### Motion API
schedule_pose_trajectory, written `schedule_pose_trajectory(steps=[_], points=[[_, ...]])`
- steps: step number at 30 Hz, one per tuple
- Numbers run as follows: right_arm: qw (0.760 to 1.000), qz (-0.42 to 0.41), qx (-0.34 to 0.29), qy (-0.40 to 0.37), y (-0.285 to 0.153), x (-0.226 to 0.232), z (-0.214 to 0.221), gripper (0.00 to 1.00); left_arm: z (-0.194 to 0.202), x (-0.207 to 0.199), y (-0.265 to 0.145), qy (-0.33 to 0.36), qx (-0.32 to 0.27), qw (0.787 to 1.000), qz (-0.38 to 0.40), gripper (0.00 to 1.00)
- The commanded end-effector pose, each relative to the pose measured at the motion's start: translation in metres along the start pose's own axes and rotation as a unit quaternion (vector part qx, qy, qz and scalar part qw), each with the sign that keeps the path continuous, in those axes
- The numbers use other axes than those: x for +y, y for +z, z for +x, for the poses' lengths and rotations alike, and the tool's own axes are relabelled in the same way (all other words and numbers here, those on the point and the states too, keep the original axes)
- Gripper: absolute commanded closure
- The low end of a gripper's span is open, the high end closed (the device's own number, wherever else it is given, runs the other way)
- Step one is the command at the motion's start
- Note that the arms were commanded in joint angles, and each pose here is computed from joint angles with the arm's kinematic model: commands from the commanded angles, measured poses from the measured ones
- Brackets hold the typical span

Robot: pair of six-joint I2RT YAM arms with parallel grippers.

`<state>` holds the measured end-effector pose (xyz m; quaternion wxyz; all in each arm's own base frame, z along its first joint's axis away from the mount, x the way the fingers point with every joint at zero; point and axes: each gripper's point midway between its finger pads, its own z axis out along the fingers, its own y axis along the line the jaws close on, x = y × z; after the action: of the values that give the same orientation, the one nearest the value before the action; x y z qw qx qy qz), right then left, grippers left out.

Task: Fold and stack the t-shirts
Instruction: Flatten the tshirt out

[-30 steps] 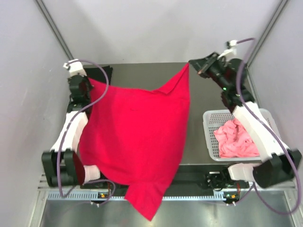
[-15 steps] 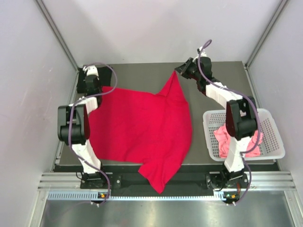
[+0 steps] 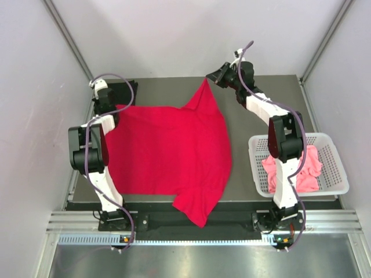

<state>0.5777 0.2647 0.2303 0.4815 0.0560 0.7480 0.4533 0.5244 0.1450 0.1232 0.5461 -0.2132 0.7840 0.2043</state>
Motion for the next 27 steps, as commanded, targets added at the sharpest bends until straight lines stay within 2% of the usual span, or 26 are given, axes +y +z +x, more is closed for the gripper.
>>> schedule_pose_trajectory(steps=[1, 6, 10, 11, 19, 23, 27], points=[[0.999, -0.041, -0.024, -0.02, -0.015, 0.038, -0.02, 1.0, -0.036, 0.011, -0.008, -0.045, -0.035, 0.998, -0.007, 1.0], [0.998, 0.008, -0.067, -0.003, -0.05, -0.004, -0.057, 1.0, -0.042, -0.005, -0.011, -0.071, -0.03, 0.996, 0.032, 1.0], [0.998, 0.011, -0.059, -0.004, -0.059, -0.005, -0.074, 1.0, -0.042, -0.01, -0.014, -0.074, -0.023, 0.996, 0.049, 1.0], [1.0, 0.004, -0.028, 0.005, -0.06, 0.005, -0.066, 1.0, -0.044, -0.013, -0.019, -0.071, -0.018, 0.995, 0.063, 1.0], [0.998, 0.02, 0.03, 0.056, -0.094, 0.032, -0.032, 1.0, -0.041, -0.019, -0.036, -0.044, 0.026, 0.993, 0.102, 1.0], [0.996, 0.04, 0.068, 0.052, -0.115, 0.035, -0.008, 1.0, -0.036, -0.009, -0.04, -0.043, 0.052, 0.993, 0.095, 1.0], [0.991, 0.075, 0.087, 0.069, -0.141, 0.031, 0.01, 1.0, -0.041, 0.003, -0.048, -0.043, 0.053, 0.994, 0.083, 1.0]])
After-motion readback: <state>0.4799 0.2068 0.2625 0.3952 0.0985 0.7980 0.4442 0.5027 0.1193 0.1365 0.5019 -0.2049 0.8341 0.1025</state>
